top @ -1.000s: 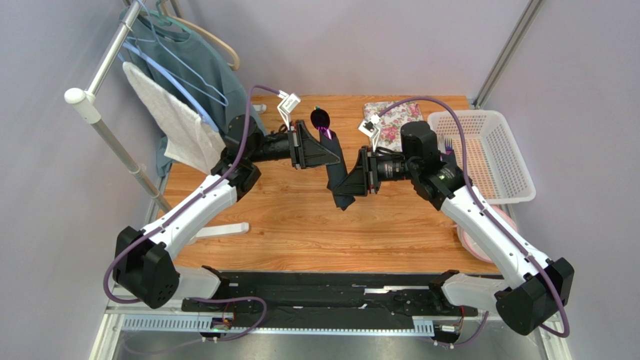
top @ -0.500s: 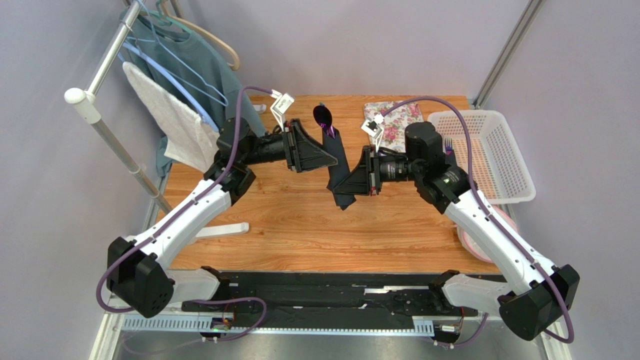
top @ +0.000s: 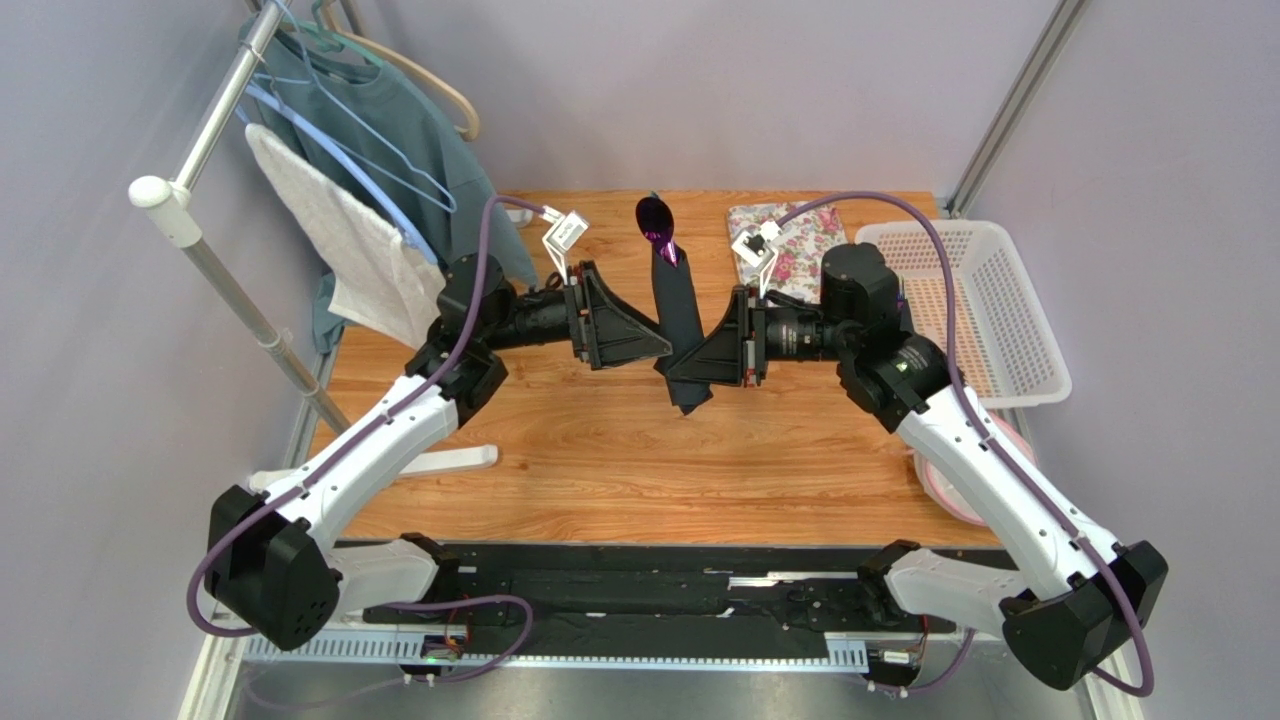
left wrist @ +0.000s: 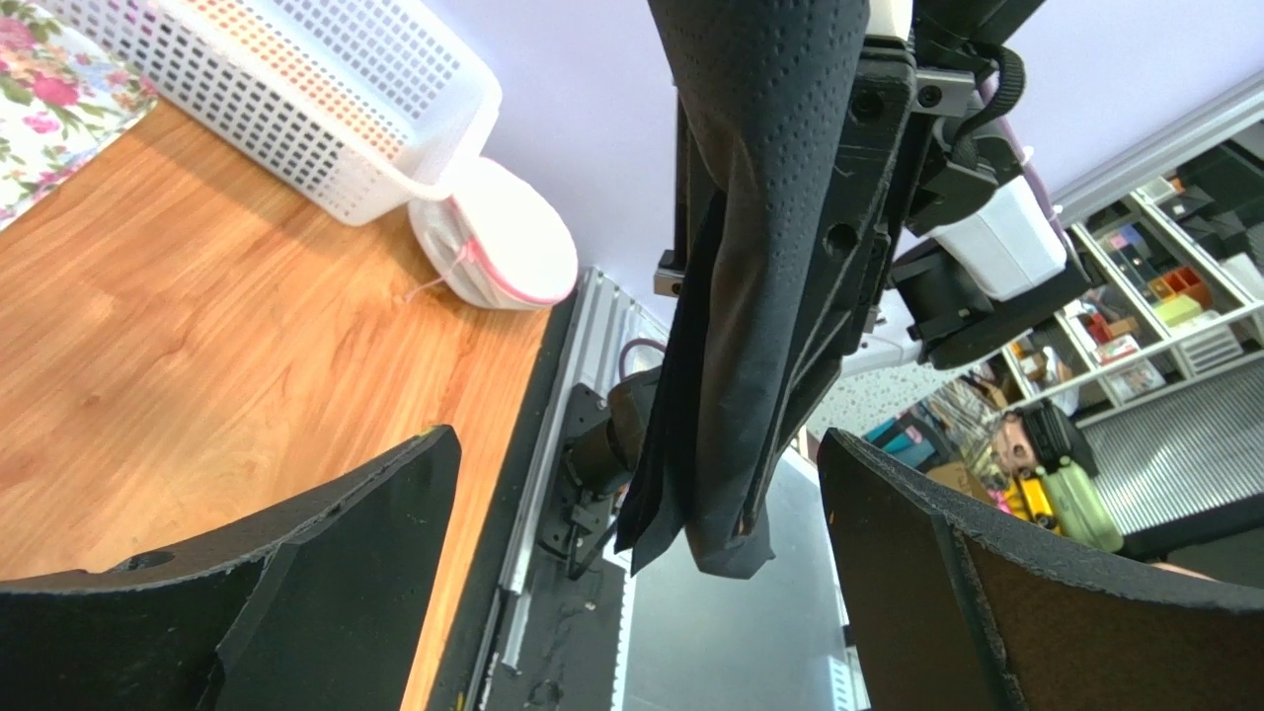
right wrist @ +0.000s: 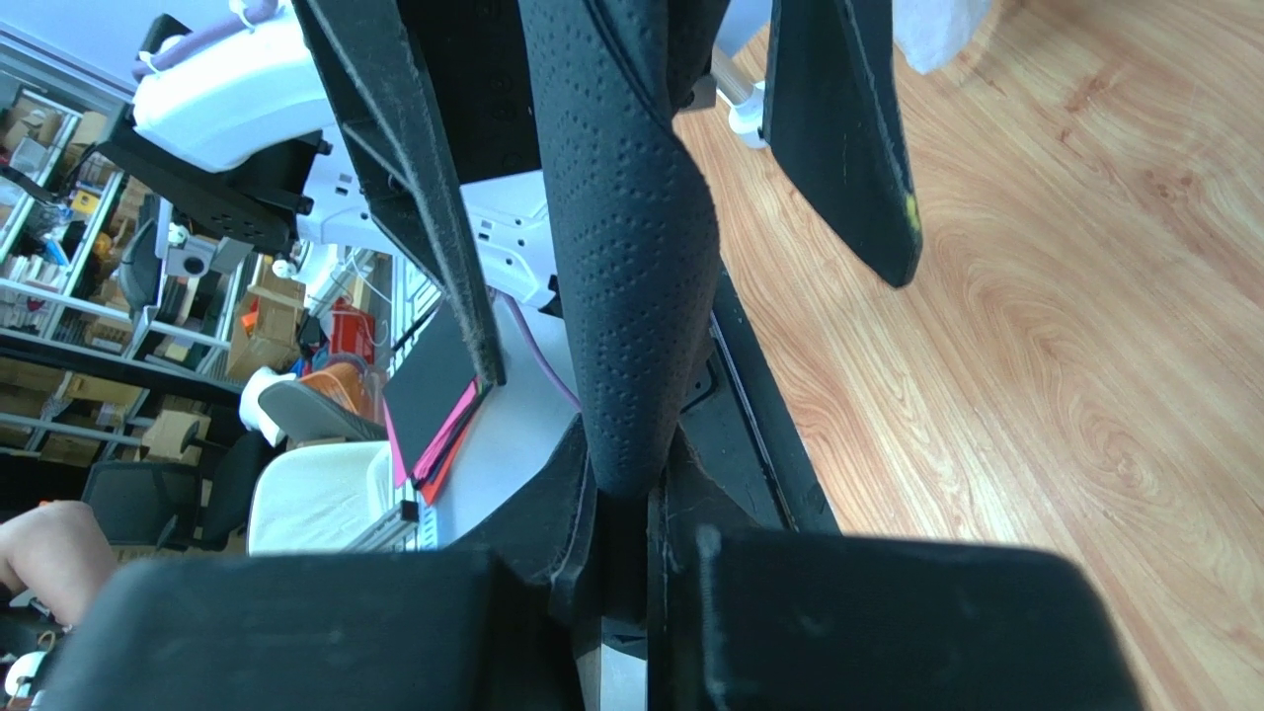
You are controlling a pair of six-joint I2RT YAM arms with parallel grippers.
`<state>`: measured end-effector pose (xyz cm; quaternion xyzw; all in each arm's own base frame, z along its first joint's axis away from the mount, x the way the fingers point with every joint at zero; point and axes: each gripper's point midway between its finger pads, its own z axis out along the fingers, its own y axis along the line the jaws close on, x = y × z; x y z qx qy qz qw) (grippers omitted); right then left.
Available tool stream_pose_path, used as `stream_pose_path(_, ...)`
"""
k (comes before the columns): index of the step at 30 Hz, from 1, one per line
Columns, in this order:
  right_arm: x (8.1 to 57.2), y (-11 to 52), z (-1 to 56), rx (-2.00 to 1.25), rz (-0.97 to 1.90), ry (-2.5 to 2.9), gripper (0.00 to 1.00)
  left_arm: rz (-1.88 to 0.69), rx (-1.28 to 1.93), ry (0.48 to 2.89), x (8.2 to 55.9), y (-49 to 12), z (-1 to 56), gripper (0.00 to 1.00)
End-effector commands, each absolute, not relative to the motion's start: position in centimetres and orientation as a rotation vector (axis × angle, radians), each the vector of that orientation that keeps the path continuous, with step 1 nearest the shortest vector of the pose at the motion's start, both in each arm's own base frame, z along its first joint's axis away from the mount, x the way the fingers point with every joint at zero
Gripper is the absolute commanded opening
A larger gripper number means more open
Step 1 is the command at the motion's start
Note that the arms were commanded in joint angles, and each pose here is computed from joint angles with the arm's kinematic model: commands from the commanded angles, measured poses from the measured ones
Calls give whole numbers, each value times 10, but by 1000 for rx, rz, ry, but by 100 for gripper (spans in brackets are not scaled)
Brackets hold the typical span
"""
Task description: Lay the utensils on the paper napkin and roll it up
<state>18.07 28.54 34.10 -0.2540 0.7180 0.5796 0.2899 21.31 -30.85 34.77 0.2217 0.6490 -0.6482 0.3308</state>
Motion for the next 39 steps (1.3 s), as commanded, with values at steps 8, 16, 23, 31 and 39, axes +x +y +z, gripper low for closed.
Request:
stream_pose_path(8,181,286,377,-709,1550,1753,0,-1812,632,1571,191,-319,381,84)
stream_pose_path(16,184,283,372,-714,1484,1760,0,-1806,593,1583,198,-321,383,43)
stream_pose_path(23,181,284,369,-735,1456,1757,0,-1792,582,1591,203,-322,384,13)
stream_pose_path(31,183,278,370,-742,1404,1782,34,-1755,608,1586,204,-321,375,0)
stream_pose_path(39,201,262,380,-639,1381,1808,50,-1763,622,1556,202,-320,380,0)
